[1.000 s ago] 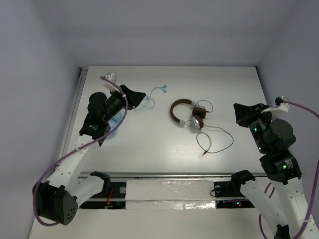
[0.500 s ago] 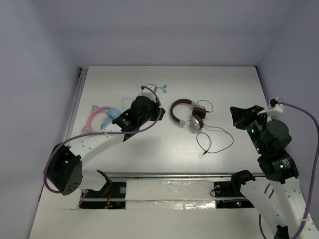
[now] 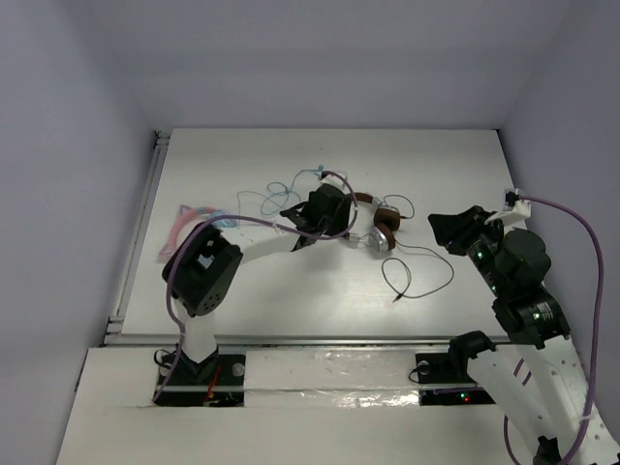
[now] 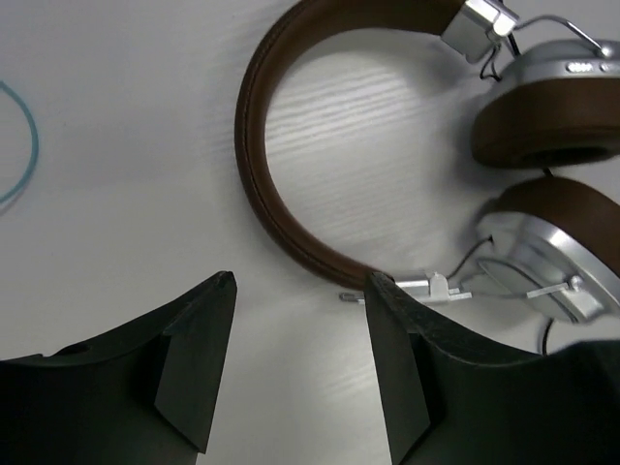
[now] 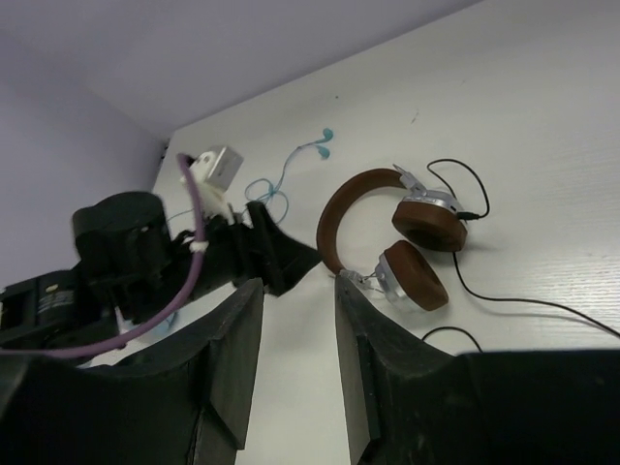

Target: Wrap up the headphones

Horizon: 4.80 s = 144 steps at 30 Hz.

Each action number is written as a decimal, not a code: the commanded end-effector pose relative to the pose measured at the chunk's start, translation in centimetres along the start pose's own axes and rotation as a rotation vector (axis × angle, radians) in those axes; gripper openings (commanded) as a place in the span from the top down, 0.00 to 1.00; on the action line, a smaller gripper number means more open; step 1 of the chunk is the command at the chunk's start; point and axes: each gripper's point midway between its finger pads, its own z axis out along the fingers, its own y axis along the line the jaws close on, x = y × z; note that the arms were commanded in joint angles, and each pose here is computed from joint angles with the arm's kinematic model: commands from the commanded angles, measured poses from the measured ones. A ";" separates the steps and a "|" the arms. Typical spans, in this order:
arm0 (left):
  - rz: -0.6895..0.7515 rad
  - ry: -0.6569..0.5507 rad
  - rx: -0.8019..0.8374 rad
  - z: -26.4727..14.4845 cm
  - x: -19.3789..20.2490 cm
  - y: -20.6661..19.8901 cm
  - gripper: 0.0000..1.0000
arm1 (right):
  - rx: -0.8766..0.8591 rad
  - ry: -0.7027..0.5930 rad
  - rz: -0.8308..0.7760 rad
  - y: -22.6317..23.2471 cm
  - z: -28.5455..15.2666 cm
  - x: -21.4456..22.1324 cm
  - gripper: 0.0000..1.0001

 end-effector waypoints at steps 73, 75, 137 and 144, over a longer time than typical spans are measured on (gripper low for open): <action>-0.033 -0.483 0.289 -28.5 -29.8 2.9 1.00 | -0.347 0.167 -0.041 2.9 9.5 7.1 0.12; -0.033 -0.497 0.317 -29.2 -30.3 2.3 1.00 | -0.343 0.175 -0.041 2.4 9.6 7.8 0.12; -0.684 -0.711 0.133 -15.7 -27.7 11.0 1.00 | -0.076 0.546 -0.138 3.6 11.3 23.0 1.00; -0.579 -0.699 -0.074 -12.9 -25.3 10.5 1.00 | -0.139 0.675 -0.326 8.2 5.9 24.0 1.00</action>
